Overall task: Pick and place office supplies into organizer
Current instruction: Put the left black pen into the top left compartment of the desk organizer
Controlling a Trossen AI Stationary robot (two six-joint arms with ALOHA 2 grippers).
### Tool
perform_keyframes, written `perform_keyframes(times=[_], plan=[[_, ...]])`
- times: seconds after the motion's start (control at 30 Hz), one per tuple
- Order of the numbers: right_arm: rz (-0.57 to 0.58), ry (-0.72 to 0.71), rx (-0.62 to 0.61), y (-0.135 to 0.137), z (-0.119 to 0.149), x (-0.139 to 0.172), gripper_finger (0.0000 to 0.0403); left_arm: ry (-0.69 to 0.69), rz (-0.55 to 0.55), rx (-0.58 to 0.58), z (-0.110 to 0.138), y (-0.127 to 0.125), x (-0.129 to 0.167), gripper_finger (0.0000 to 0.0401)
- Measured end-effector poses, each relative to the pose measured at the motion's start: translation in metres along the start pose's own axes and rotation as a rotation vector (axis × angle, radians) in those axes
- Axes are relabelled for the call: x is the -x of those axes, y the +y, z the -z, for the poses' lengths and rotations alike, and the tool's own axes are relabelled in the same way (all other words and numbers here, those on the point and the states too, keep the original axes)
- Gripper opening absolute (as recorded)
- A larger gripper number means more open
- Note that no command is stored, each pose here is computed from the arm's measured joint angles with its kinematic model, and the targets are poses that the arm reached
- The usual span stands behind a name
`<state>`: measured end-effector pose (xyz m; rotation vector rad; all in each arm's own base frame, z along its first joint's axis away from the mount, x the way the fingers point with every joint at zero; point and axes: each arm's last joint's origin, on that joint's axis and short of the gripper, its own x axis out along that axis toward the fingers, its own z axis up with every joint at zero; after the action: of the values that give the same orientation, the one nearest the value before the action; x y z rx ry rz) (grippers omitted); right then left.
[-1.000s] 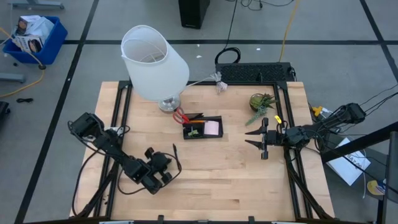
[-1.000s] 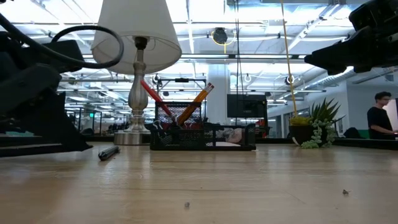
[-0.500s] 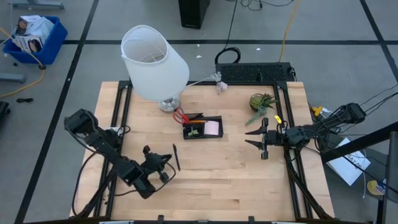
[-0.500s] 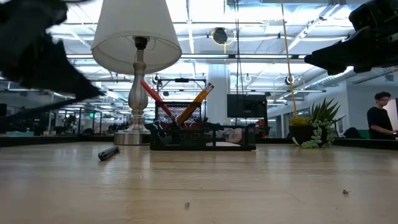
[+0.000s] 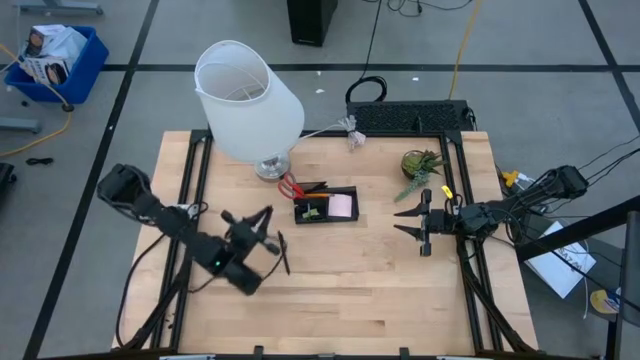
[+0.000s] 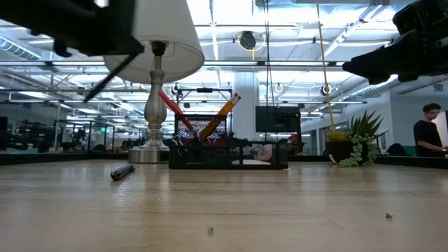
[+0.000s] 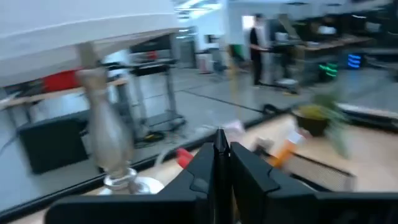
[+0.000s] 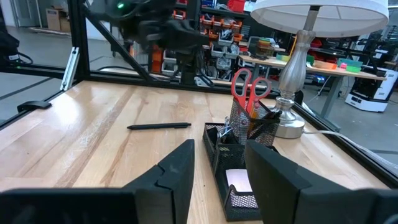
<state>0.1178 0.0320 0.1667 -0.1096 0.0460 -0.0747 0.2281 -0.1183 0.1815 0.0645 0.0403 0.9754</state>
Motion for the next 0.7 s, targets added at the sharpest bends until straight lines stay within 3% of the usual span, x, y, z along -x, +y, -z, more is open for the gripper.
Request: perform_keyframes(times=[0.2,0.33,0.43,0.57,0.7], plan=[[0.0,0.0,0.0,0.0,0.0,0.0,0.0137,0.017,-0.168,0.107,-0.014,-0.004,-0.05,0.0025],[0.0,0.0,0.0,0.0,0.0,0.0,0.0137,0.026,-0.215,0.119,-0.021,-0.008,-0.073,0.0045],[0.0,0.0,0.0,0.0,0.0,0.0,0.0137,0.041,-0.18,0.075,-0.027,-0.013,-0.088,0.0054],[0.0,0.0,0.0,0.0,0.0,0.0,0.0137,-0.001,-0.033,0.077,-0.039,-0.02,-0.102,0.0031],[0.0,0.0,0.0,0.0,0.0,0.0,0.0137,-0.076,0.01,0.106,-0.049,-0.018,-0.112,0.0024]])
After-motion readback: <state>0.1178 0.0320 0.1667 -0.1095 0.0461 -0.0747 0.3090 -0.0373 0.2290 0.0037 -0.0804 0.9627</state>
